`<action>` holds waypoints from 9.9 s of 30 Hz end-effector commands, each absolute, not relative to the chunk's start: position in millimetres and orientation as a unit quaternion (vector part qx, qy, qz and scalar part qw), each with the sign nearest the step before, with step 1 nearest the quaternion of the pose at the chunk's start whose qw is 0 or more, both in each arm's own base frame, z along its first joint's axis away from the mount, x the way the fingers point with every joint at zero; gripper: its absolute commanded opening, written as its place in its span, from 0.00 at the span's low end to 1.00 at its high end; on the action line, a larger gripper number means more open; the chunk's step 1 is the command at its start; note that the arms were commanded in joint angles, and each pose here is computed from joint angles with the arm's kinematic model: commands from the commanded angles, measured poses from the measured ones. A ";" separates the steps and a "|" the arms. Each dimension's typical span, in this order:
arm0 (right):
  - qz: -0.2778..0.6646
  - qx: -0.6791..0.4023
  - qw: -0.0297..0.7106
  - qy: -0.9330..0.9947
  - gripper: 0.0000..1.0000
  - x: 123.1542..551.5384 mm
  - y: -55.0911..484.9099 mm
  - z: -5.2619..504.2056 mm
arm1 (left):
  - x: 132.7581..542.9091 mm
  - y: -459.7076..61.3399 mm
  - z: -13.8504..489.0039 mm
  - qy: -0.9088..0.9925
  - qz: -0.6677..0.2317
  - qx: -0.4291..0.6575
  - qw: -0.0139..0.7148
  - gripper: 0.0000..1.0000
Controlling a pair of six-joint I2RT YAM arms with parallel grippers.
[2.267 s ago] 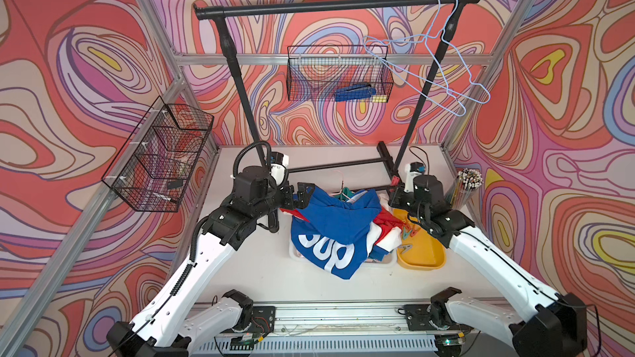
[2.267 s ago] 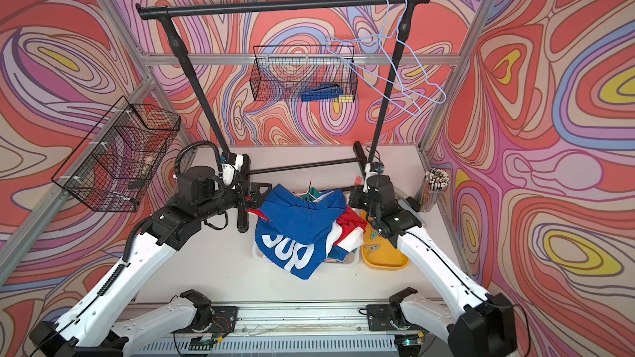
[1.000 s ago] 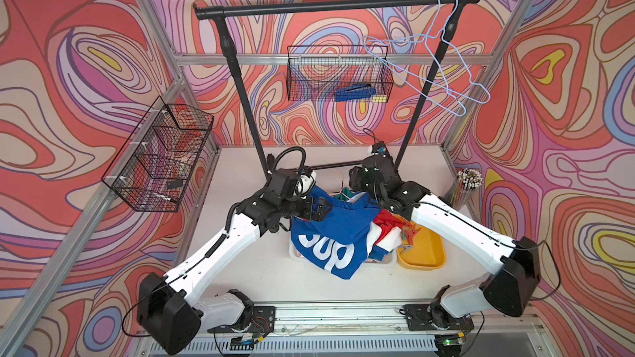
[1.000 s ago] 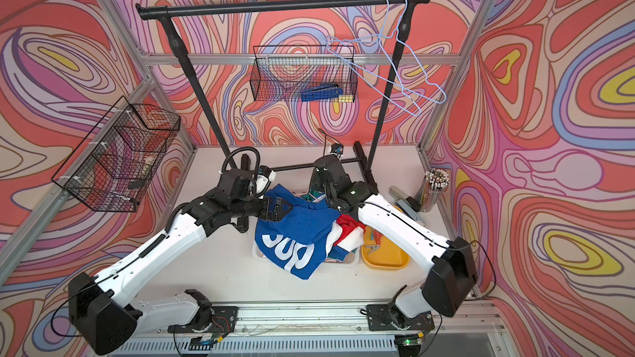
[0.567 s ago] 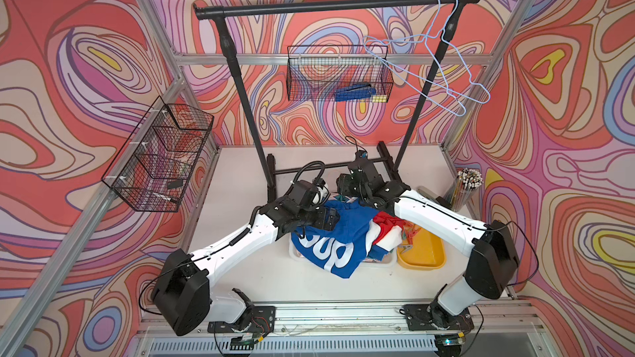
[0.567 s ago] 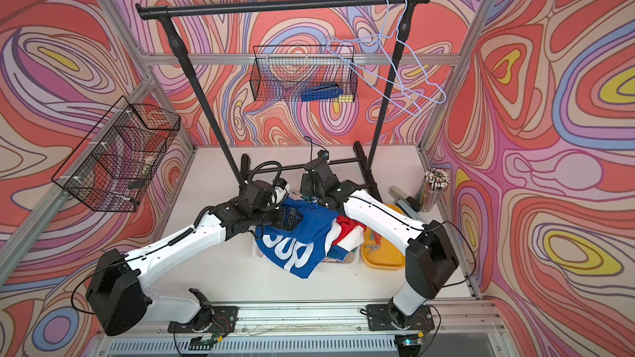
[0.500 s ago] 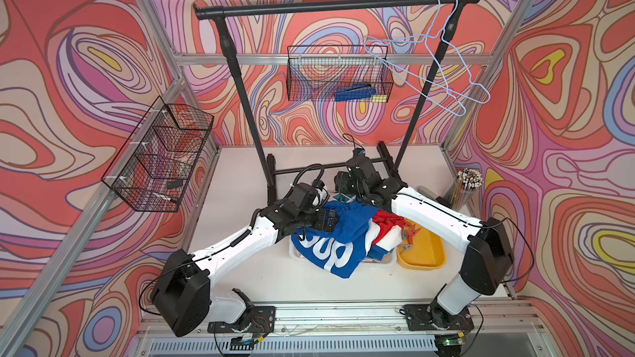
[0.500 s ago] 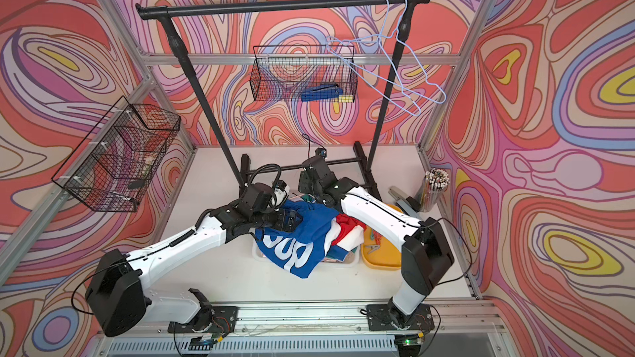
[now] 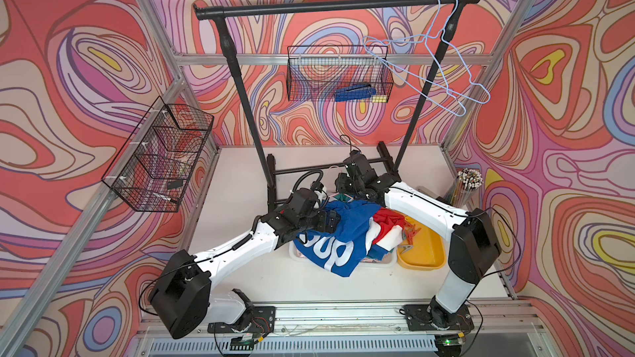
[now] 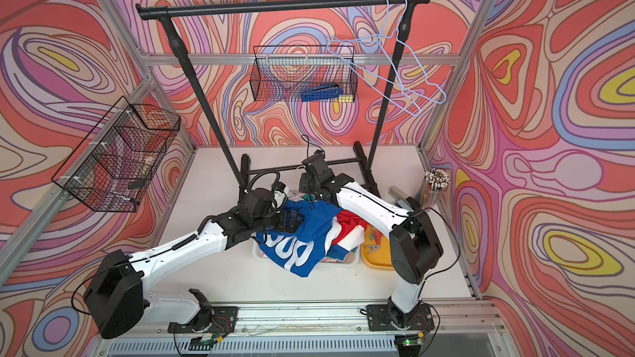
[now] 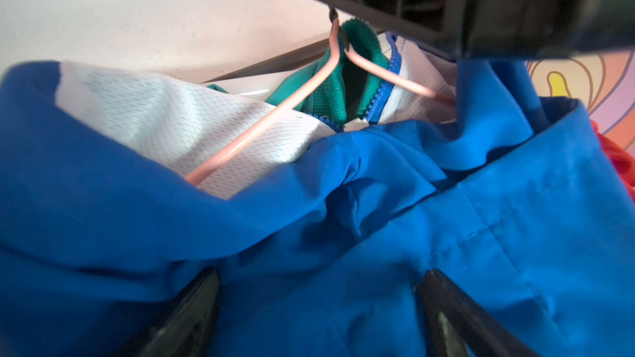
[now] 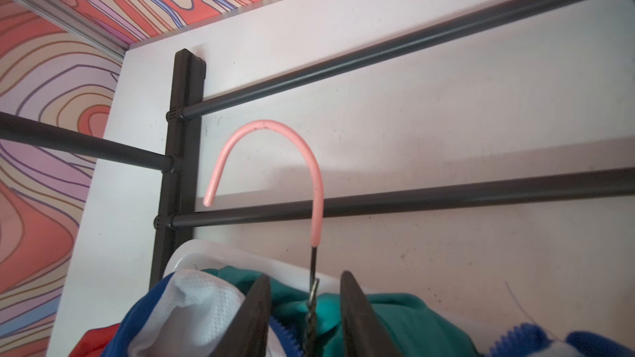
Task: Remove the clothespins securing jackets to the hanger
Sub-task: Pick up the hanger from the basket, then remove the jacket from the hanger, then place the hanger at the clothesline.
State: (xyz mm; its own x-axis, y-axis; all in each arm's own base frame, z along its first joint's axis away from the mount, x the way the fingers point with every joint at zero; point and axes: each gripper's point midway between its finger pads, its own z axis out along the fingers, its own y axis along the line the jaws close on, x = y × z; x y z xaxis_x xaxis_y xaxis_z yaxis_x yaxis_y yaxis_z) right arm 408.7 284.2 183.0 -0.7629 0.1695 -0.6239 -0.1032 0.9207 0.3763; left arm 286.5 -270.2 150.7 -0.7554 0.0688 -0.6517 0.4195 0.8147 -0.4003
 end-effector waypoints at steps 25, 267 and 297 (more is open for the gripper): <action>0.166 -0.054 0.512 0.841 0.00 367.7 294.5 328.2 | 262.0 -194.8 283.1 0.887 -0.179 0.105 0.412 1.00; 0.673 0.030 0.461 0.578 0.26 390.2 127.3 388.8 | 286.3 -164.7 463.3 0.702 -0.541 0.010 0.463 0.00; 0.461 -0.063 0.699 0.543 0.00 268.0 101.1 601.9 | 237.6 -106.4 406.1 0.786 -0.333 -0.003 0.521 1.00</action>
